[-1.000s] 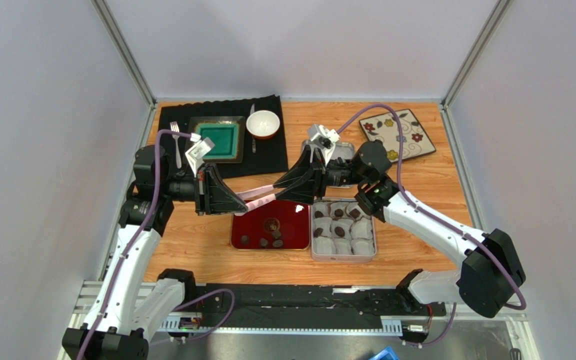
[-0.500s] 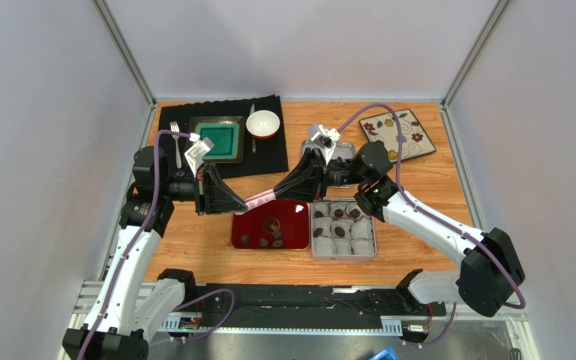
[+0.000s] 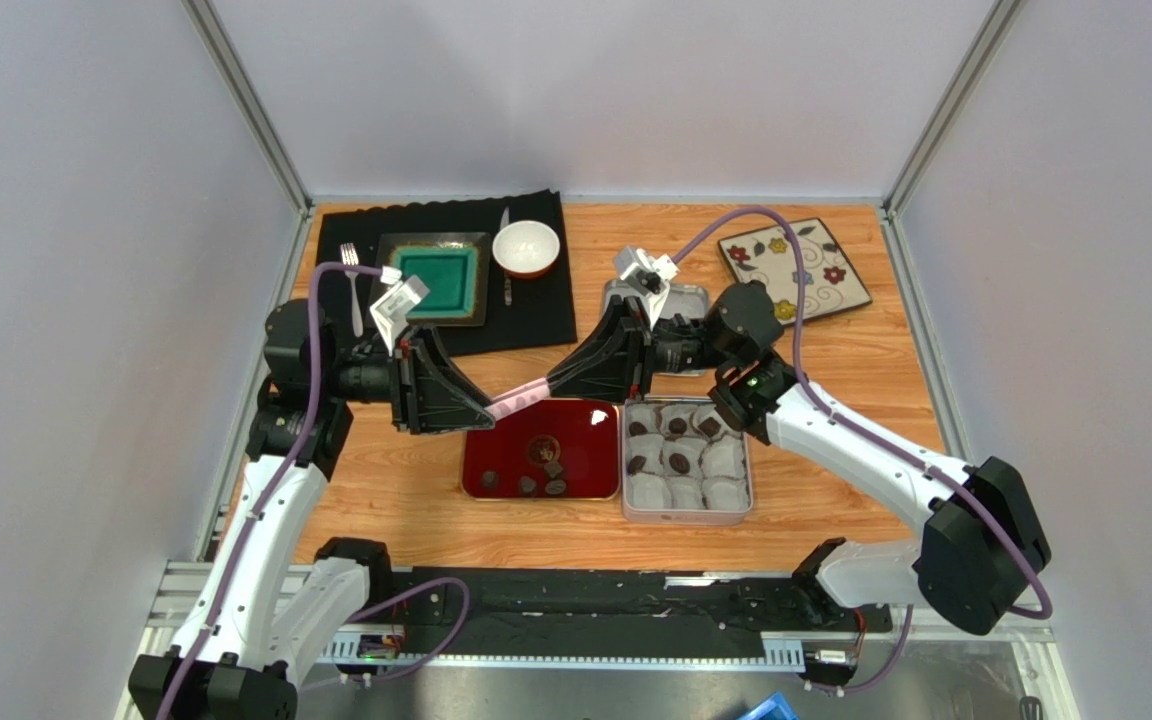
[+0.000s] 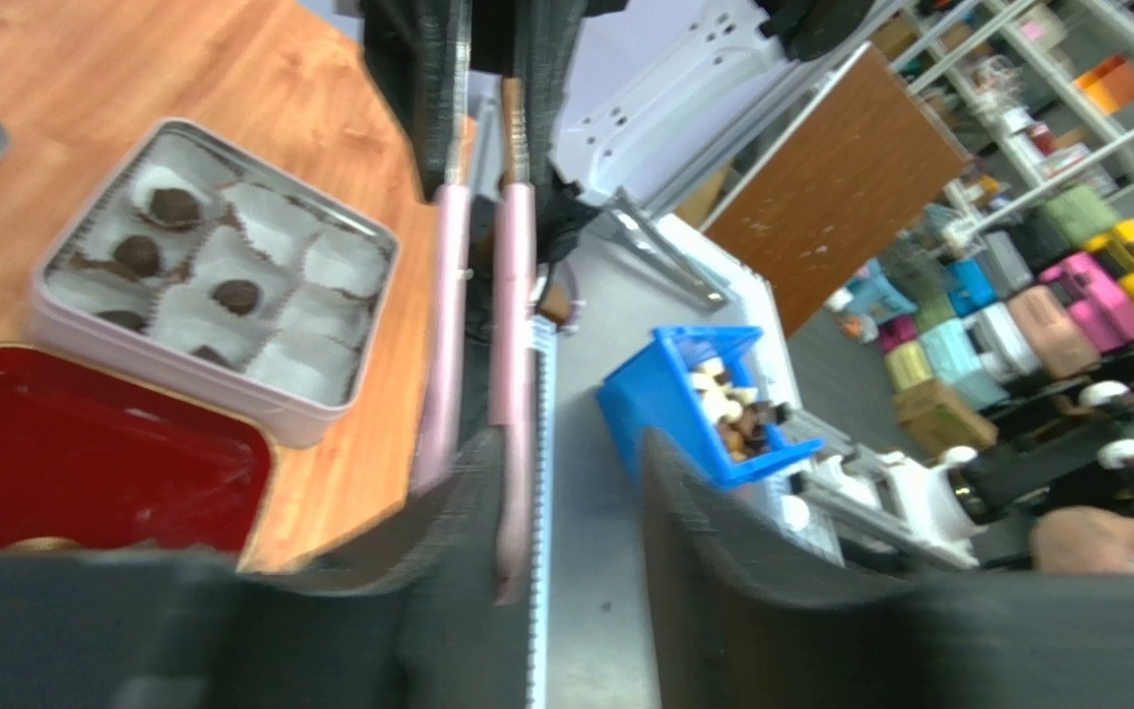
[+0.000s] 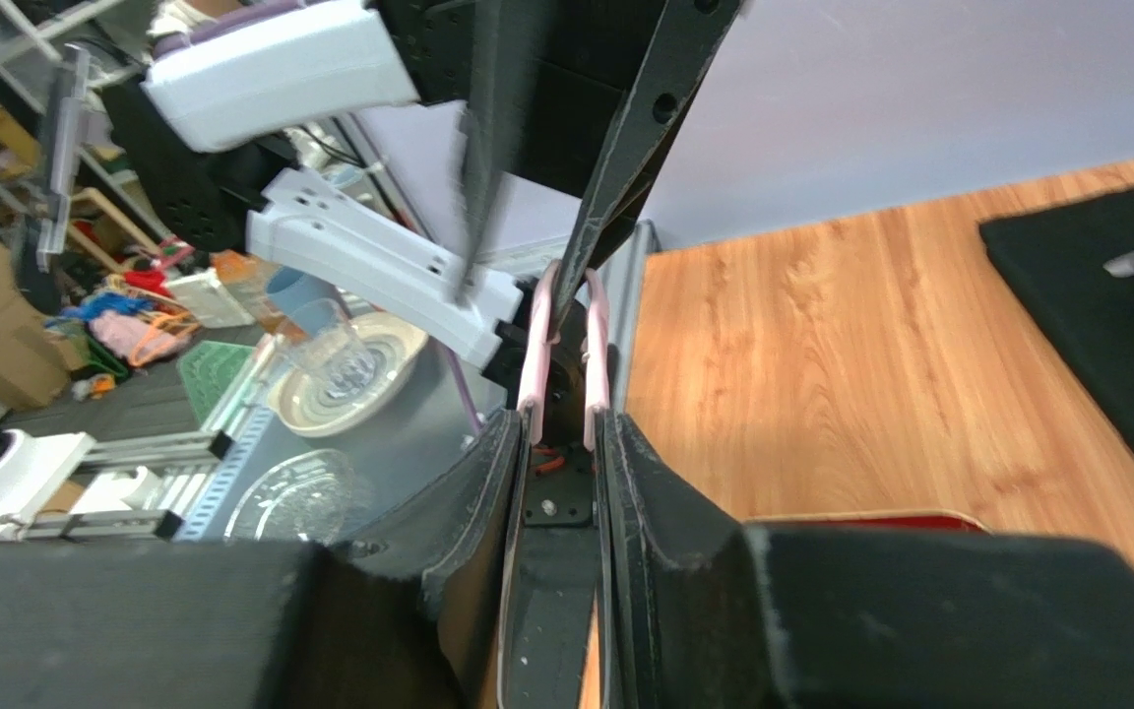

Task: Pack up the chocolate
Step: Adjust the clamp.

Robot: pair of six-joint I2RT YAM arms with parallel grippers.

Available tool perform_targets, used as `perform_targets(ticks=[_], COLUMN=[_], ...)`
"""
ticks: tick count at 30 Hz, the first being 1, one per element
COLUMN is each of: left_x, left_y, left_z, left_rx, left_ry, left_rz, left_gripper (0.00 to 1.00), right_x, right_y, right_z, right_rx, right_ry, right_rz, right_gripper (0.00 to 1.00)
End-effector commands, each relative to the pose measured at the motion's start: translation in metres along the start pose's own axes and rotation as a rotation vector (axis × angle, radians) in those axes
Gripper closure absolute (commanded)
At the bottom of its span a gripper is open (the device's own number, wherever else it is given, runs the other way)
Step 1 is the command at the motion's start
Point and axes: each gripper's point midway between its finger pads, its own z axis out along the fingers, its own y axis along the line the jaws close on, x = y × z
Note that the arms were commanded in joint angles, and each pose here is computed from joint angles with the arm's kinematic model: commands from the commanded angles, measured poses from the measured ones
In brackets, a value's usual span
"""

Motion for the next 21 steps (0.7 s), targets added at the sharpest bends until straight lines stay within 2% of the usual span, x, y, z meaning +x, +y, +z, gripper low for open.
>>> perform_targets(ticks=[1, 2, 3, 5, 11, 17, 21], left_x=[0.025, 0.023, 0.022, 0.021, 0.003, -0.019, -0.02], left_y=[-0.043, -0.042, -0.042, -0.037, -0.02, 0.012, 0.039], left_z=[-0.015, -0.015, -0.017, -0.019, -0.026, -0.05, -0.067], left_rx=[0.21, 0.198, 0.177, 0.151, 0.088, -0.046, -0.137], left_ry=[0.194, 0.197, 0.197, 0.193, 0.155, 0.057, -0.018], left_rz=[0.022, 0.076, 0.047, 0.086, 0.081, 0.104, 0.031], left_gripper=[0.43, 0.34, 0.04, 0.04, 0.03, 0.03, 0.03], right_x=[-0.02, -0.019, -0.023, -0.021, -0.019, -0.017, -0.01], right_y=[0.003, 0.003, 0.007, 0.006, 0.018, 0.029, 0.018], right_z=[-0.001, -0.002, -0.005, -0.009, -0.024, -0.039, -0.047], right_rx=[0.066, 0.075, 0.082, 0.11, 0.161, 0.214, 0.302], right_ry=[-0.037, -0.033, -0.039, -0.027, 0.0, 0.023, 0.051], right_rz=[-0.063, -0.084, -0.104, -0.116, -0.152, -0.18, -0.171], right_gripper=[1.0, 1.0, 1.0, 1.0, 1.0, 1.0, 1.0])
